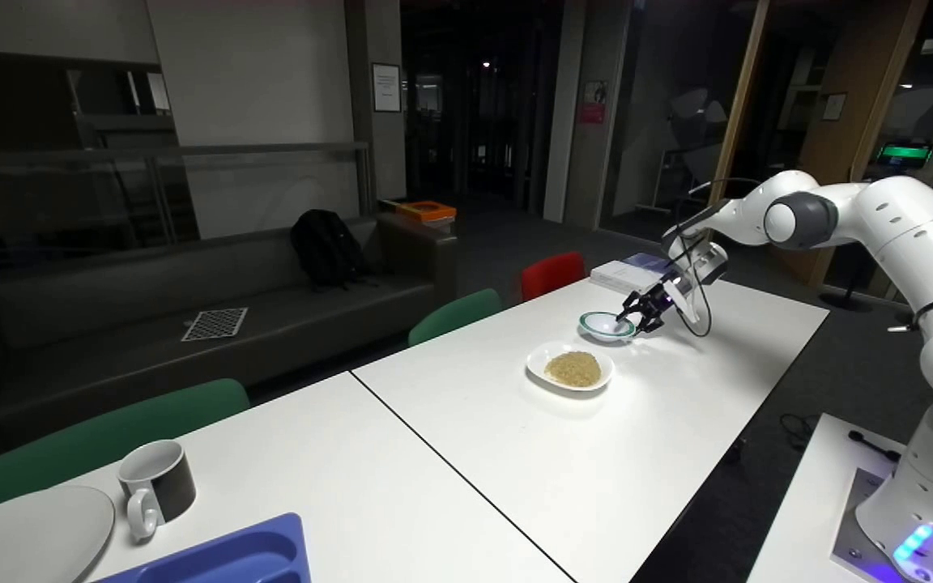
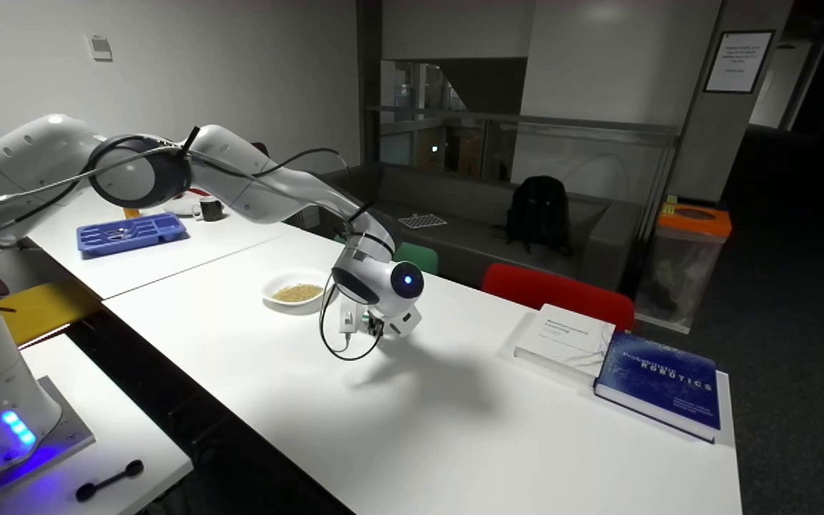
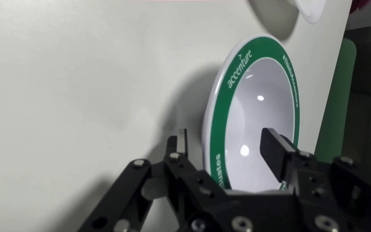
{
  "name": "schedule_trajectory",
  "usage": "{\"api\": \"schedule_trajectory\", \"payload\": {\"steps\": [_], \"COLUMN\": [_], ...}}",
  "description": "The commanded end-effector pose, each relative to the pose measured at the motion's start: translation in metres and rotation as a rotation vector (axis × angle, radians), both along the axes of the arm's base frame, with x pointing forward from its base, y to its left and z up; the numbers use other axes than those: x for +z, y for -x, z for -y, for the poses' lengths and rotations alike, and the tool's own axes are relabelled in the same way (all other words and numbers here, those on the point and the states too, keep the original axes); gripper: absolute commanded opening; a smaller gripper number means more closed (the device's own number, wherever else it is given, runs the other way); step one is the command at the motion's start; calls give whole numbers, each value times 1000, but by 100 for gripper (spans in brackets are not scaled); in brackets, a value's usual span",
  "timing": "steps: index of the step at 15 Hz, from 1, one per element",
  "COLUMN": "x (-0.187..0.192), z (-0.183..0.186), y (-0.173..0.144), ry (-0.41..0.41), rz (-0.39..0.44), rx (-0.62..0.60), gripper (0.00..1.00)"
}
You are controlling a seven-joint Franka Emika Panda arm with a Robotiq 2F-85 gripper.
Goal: Pick up the bowl and pour some of its contents on the plate
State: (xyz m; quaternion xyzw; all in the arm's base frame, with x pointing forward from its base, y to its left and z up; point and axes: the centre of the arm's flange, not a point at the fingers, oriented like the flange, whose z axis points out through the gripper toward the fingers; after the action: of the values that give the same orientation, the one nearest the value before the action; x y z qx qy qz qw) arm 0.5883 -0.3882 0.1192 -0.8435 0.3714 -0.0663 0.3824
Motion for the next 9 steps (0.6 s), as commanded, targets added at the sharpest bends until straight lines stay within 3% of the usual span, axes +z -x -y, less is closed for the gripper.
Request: {"api": "schedule_trajectory", "payload": {"steps": [1, 7, 9], "x": [9, 50, 75], "z": [4, 3, 2], "y": [-8, -9, -5], "ry": [-2, 61, 120], "rz": [-17, -13, -30], "rx": [-10, -28, -46], "gripper": [96, 100, 100]}}
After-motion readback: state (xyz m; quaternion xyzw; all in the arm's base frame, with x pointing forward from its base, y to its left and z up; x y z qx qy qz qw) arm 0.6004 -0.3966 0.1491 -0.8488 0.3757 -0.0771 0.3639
